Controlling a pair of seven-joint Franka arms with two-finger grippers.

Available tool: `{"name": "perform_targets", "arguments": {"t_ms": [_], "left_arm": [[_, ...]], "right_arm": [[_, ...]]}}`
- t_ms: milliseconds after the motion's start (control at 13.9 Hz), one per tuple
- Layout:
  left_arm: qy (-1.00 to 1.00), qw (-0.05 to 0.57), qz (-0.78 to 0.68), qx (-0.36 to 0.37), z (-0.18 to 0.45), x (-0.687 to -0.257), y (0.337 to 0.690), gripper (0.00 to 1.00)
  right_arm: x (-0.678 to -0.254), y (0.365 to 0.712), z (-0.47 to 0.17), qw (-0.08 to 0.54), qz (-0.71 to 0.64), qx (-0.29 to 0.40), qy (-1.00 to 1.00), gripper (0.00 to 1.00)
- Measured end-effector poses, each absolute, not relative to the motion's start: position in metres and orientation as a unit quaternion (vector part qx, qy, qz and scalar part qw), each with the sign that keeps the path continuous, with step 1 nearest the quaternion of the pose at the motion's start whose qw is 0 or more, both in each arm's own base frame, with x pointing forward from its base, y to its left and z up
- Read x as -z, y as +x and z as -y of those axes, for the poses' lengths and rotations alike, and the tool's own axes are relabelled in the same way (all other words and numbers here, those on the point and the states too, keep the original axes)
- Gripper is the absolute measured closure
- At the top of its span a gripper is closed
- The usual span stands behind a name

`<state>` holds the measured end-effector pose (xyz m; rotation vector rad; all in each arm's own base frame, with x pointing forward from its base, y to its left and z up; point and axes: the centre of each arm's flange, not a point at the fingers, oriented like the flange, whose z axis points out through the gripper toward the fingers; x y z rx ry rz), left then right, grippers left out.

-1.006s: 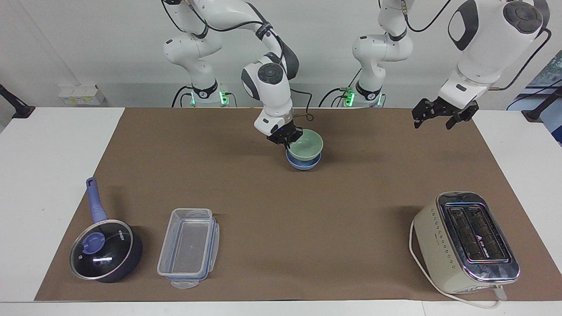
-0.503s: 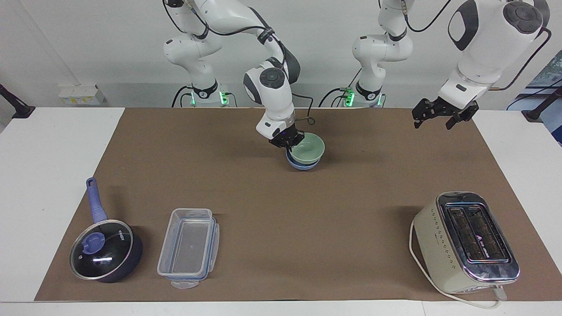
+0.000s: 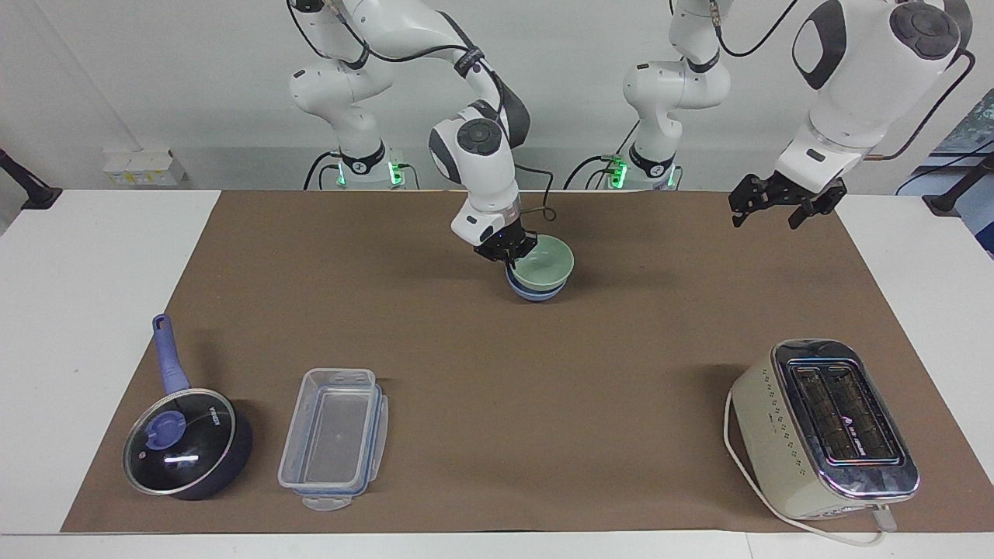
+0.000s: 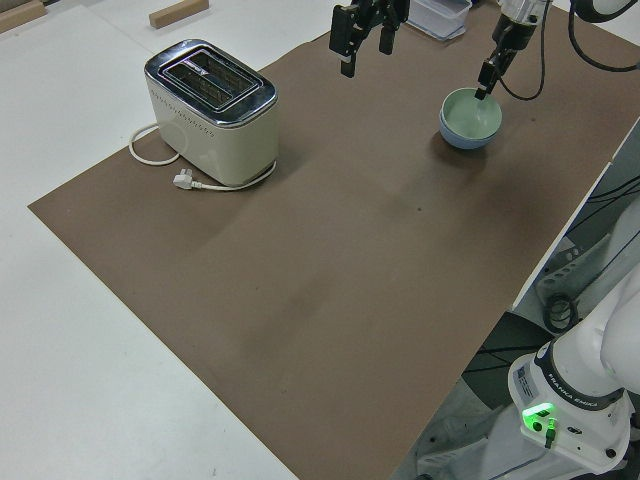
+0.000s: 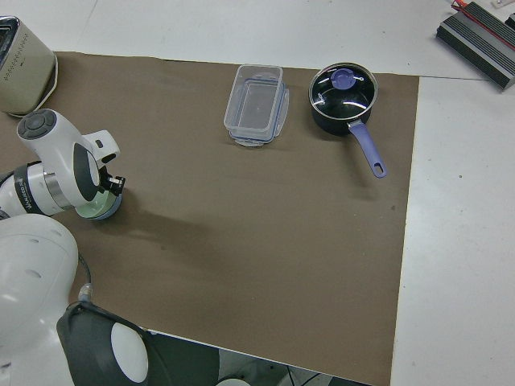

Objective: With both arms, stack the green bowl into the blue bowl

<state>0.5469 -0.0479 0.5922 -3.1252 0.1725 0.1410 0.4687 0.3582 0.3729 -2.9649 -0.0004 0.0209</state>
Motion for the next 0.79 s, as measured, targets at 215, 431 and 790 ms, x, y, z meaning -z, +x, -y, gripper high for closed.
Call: {"name": "perform_targets", "arguments": {"t_ms": [215, 431, 790], "left_arm": [[-0.997, 0.004, -0.055, -0.045, 0.048, -0.592, 0.547, 0.00], [-0.997, 0.004, -0.055, -0.045, 0.048, -0.592, 0.547, 0.00], [-0.997, 0.004, -0.055, -0.045, 0.048, -0.592, 0.547, 0.00]], "right_arm": [[-0.398, 0.481, -0.336, 0.093, -0.019, 0.003, -0.995, 0.49], [-0.450, 0.506, -0.268, 0.100, -0.075, 0.021, -0.992, 0.20], [-0.525, 0.537, -0.139, 0.082, -0.117, 0.073, -0.987, 0.00]]}}
